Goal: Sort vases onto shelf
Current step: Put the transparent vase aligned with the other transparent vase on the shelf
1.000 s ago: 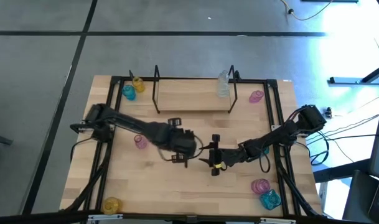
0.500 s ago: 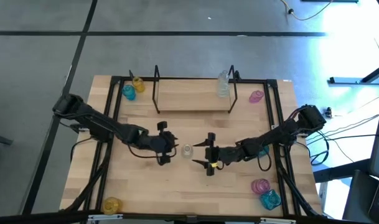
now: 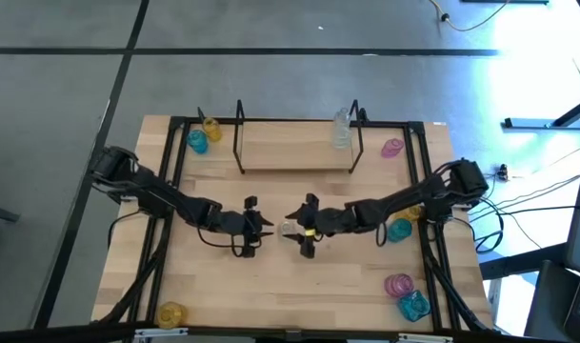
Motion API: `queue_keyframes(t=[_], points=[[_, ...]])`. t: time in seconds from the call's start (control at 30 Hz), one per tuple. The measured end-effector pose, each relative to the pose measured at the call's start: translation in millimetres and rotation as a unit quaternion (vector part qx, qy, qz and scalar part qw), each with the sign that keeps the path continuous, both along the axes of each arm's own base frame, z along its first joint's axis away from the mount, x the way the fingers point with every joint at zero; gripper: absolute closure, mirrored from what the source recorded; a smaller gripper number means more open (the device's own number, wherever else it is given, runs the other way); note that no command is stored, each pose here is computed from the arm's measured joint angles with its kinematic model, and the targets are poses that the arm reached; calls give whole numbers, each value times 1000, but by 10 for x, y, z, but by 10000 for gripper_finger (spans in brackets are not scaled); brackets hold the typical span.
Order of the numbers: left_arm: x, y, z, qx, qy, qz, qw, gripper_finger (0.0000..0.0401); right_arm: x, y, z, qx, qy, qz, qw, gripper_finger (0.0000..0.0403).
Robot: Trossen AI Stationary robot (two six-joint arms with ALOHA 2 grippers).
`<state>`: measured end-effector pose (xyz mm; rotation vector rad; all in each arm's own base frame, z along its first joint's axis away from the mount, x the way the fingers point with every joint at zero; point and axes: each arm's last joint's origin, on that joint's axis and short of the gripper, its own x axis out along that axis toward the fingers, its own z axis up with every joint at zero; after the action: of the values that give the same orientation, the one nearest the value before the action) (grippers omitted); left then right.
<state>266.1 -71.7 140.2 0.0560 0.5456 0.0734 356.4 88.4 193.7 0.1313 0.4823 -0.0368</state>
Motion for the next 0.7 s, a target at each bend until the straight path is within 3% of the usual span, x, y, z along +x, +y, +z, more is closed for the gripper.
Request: queue_keyframes(t=[0.27,0.53,0.7], points=[[58,-12,-207,11,18,5,1000,289,100,31,-286,-19,9,-31,999,148],[58,-11,-230,14,23,6,1000,289,107,32,-322,-23,12,-37,999,149],[58,-11,-230,14,23,6,1000,289,95,31,-345,-24,26,-30,999,175]])
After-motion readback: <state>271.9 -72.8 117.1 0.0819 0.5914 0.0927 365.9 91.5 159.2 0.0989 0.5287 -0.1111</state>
